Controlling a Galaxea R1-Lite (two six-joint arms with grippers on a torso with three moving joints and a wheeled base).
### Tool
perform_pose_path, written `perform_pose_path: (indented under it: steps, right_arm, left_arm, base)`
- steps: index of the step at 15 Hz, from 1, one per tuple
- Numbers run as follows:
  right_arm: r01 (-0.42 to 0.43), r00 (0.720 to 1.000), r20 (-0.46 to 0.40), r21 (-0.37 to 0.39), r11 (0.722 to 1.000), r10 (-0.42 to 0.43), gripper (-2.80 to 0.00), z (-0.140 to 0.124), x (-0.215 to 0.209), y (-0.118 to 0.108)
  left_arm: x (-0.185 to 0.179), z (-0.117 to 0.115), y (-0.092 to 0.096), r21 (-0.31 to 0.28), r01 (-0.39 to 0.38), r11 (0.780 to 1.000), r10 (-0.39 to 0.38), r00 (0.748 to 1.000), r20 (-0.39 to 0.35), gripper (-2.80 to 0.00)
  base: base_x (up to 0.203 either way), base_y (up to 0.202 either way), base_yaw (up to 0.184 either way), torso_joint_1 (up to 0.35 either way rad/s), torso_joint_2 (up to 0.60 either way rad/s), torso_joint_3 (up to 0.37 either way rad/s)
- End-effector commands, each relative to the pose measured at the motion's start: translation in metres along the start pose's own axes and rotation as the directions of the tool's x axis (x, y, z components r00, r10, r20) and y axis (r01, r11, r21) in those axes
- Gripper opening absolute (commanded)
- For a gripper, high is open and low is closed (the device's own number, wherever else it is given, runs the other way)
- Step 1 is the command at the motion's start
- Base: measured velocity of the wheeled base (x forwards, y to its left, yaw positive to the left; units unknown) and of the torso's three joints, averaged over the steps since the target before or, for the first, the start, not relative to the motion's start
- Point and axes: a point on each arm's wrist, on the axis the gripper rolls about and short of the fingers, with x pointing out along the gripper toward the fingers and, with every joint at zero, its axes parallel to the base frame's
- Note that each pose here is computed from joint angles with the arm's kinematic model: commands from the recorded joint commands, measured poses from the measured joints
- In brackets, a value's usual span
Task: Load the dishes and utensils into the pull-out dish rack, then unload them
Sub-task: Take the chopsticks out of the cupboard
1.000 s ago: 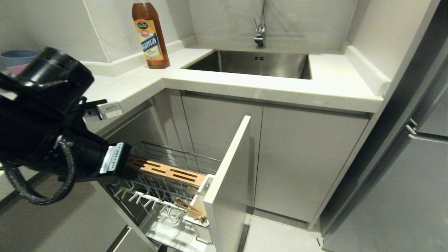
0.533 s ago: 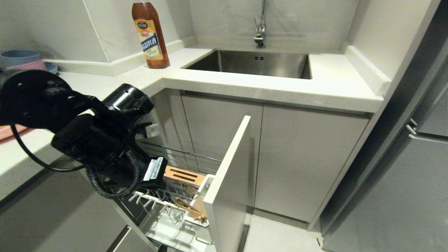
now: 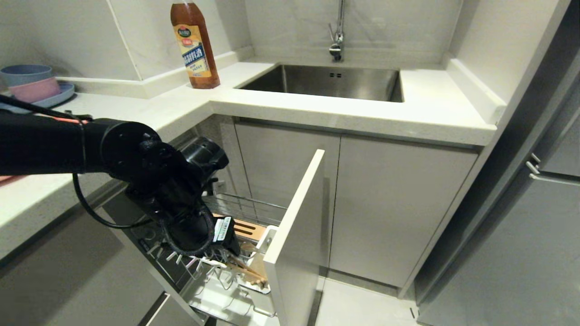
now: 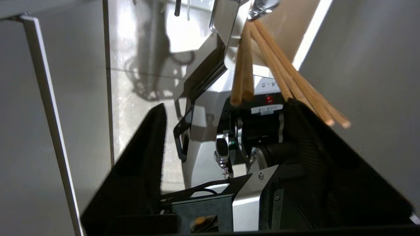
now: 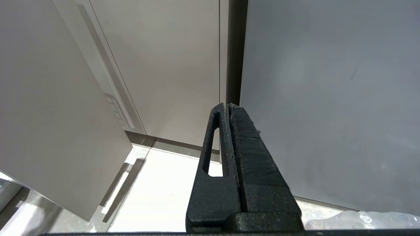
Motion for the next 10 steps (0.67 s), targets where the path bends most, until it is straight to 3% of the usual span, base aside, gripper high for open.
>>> perform_pose_path:
  steps: [1,8,10]
  right_arm:
    - [-0.001,1.0,-0.002,0.0,1.0,0.001,-2.8,-0.001,0.0,0.0]
    - [-0.001,1.0,-0.003,-0.001,1.0,0.001,-2.8,-0.001,0.0,0.0]
    - [0.0,1.0,-0.003,0.0,1.0,0.0,-2.8,-0.001,0.0,0.0]
  left_arm:
    - [0.014,0.003,-0.001,-0.004,-0.016,1.0,0.016,0.999,-0.044,0.0]
    - [0.04,0.014,0.0,-0.02,-0.035,0.999,0.033,0.994,-0.101,0.0]
    - [0.045,0.016,-0.001,-0.055,-0.038,0.998,0.032,0.994,-0.106,0.0]
  base:
    - [0.0,0.0,0.0,0.0,0.0,0.0]
    - [0.0,0.0,0.0,0.0,0.0,0.0]
    - [0.0,0.0,0.0,0.0,0.0,0.0]
